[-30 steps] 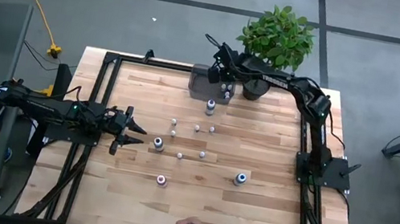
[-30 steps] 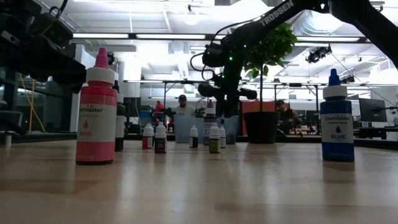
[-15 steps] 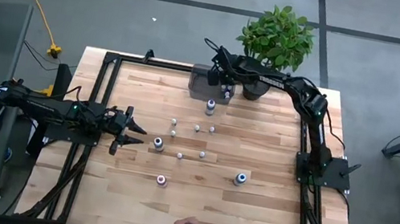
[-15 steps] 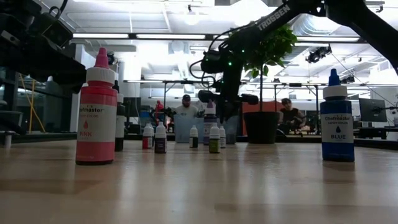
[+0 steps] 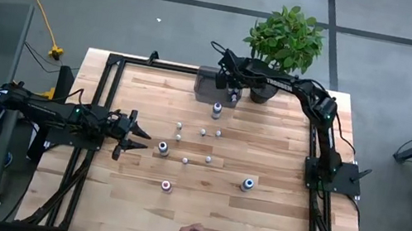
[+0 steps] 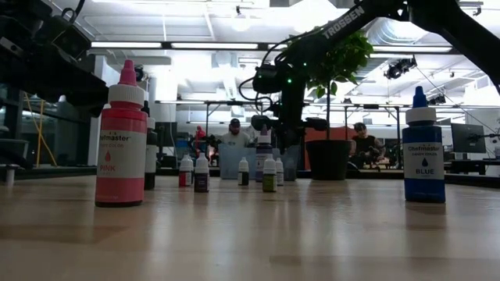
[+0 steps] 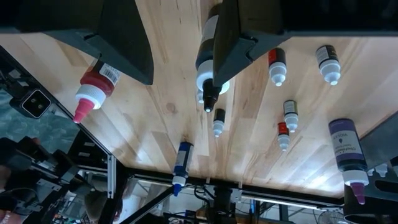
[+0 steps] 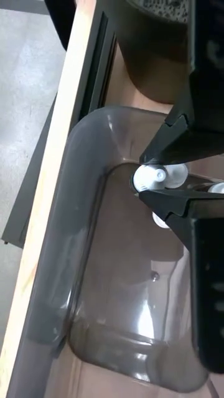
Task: Pick & Place food coloring
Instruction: Put the small dark green colored food into the black bin
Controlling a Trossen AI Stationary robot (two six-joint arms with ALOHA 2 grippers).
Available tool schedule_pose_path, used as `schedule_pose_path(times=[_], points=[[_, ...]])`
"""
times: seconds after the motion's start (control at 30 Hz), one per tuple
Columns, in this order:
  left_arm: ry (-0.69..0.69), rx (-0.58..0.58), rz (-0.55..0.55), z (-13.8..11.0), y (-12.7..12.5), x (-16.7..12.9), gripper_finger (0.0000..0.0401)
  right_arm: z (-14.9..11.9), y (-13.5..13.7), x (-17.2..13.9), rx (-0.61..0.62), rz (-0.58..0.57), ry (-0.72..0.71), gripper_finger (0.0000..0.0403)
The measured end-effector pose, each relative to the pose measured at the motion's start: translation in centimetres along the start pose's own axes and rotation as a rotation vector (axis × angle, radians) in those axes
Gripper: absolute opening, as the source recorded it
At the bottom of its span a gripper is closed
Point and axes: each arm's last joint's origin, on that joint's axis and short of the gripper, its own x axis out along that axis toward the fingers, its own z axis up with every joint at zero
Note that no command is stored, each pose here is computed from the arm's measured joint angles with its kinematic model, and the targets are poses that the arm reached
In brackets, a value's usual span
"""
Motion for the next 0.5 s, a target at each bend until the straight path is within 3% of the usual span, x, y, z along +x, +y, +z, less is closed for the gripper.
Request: schedule_pose_path(times=[0.5], points=[[0.001, 0.0, -0.003, 0.0, -0.01, 0.0, 0.0163, -0.21, 0.11, 0.78, -0.014, 0.004, 0.022, 0.0057]])
